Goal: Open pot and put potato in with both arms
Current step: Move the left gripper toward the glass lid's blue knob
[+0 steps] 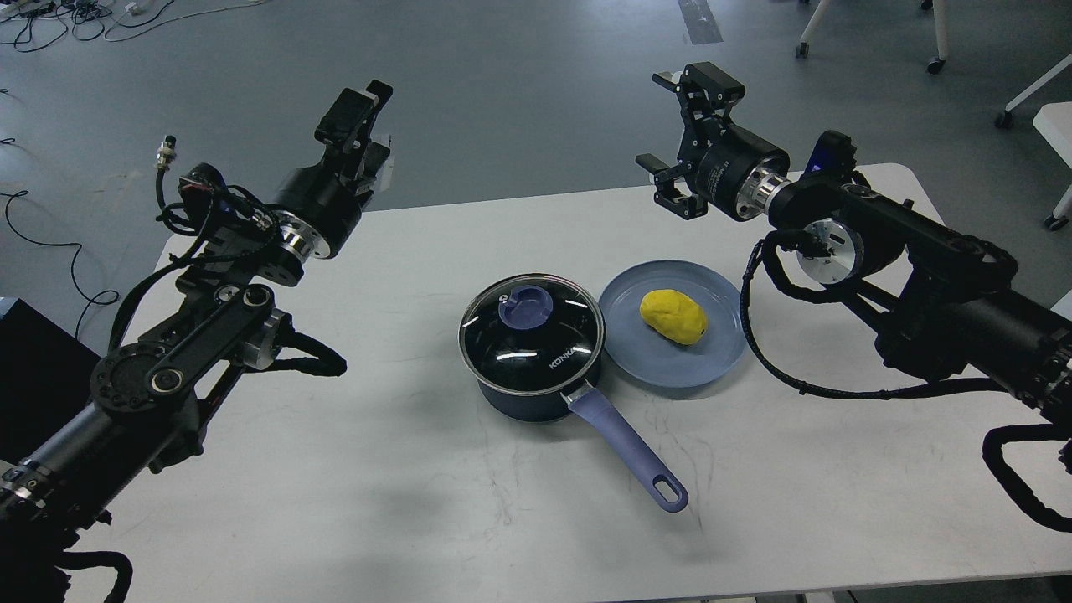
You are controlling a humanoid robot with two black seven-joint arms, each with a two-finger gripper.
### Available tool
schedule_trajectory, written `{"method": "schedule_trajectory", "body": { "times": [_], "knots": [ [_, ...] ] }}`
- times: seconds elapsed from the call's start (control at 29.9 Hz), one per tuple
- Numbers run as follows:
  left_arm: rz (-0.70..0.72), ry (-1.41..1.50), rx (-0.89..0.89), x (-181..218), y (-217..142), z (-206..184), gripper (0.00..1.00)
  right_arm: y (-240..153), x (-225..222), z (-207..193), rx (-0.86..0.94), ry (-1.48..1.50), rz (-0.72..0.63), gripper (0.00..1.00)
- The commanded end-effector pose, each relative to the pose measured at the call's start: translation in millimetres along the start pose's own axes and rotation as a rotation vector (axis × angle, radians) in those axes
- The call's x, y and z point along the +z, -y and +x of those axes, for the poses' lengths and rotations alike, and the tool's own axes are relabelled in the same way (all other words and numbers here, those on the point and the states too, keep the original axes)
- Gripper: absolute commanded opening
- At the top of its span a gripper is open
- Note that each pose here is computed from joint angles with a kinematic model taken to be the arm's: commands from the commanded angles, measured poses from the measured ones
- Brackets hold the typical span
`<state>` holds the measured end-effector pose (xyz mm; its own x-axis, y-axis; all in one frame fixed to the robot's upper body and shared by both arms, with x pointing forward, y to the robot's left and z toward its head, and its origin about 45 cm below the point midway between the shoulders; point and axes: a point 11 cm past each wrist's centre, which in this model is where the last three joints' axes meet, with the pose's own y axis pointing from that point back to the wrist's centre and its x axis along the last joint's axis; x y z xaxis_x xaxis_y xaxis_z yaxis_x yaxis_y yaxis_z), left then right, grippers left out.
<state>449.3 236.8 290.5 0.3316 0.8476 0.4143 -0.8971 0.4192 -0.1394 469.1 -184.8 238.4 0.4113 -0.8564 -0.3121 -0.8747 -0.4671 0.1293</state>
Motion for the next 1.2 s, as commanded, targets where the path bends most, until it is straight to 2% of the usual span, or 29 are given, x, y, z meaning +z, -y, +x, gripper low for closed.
{"method": "schedule_trajectory", "body": {
  "times": [0.0,0.17,0.33,0.47,0.64,0.77,1.0,1.17],
  "knots": [
    [-0.089,0.134,-0.011,11,-2,4,0.99,-5,3,8,0.020,0.023,0.004,1.00],
    [-0.109,0.203,0.044,20,1,16,0.99,-11,6,18,0.035,0.037,0.004,1.00],
    [-0.066,0.163,-0.091,10,1,3,0.98,-14,-2,26,0.052,0.037,0.022,1.00],
    [-0.046,0.228,-0.120,2,0,-9,0.98,-15,-6,30,0.062,0.038,0.034,1.00],
    [-0.120,0.550,-0.200,7,3,-32,0.98,-19,-8,38,0.079,0.032,0.036,1.00],
    [-0.285,0.917,-0.347,2,-9,-66,0.98,-22,-15,47,0.098,0.026,0.053,1.00],
    [-0.393,1.169,-0.473,-2,-15,-85,0.98,-31,-21,67,0.146,0.024,0.064,1.00],
    [-0.451,1.302,-0.610,-23,-31,-105,0.98,-32,-19,69,0.154,0.025,0.061,1.00]
  ]
}}
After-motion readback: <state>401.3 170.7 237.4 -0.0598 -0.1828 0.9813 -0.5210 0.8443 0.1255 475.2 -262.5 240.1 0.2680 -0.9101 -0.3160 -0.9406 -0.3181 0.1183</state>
